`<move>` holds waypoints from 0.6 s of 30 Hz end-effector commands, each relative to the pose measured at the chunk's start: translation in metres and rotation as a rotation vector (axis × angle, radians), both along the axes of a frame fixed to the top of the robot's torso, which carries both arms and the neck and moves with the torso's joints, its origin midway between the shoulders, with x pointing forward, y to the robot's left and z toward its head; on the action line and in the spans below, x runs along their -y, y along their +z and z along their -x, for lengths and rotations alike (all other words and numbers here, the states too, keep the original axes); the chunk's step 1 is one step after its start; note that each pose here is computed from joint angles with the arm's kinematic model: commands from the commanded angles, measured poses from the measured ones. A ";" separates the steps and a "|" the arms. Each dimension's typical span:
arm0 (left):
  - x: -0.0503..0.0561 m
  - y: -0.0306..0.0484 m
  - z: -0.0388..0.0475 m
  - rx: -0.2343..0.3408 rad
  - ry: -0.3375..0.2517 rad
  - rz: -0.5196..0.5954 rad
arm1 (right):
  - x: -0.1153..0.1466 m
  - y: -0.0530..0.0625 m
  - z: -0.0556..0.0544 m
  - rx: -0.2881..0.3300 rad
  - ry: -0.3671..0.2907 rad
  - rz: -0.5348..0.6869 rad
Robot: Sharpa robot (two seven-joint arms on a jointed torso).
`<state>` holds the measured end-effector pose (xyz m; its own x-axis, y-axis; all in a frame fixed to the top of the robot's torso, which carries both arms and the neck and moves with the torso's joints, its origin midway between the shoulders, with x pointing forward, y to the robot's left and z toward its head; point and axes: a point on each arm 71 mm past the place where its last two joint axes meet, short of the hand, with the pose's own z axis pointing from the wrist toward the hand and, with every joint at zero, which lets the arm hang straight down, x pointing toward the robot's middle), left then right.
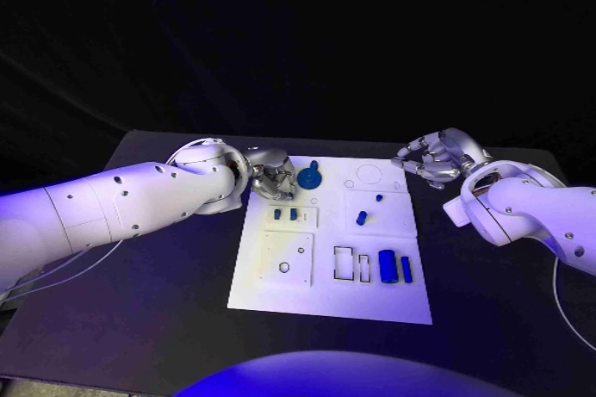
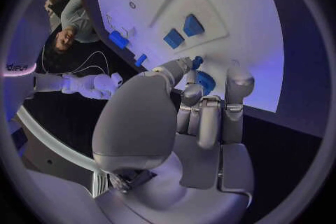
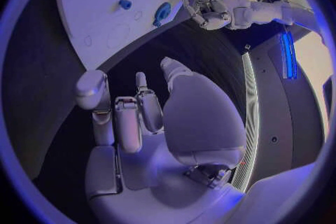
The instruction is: Assemble the parts on the task board
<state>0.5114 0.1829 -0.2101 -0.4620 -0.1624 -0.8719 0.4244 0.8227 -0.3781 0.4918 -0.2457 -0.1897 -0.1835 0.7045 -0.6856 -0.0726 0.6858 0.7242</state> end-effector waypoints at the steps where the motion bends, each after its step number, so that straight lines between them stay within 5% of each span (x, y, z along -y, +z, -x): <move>1: 0.000 -0.0018 0.0007 -0.017 -0.003 -0.017 | -0.001 0.000 0.000 0.005 0.011 0.005; 18: -0.003 -0.0017 0.0007 -0.017 0.003 -0.017 | 0.000 0.000 0.001 0.008 0.009 0.007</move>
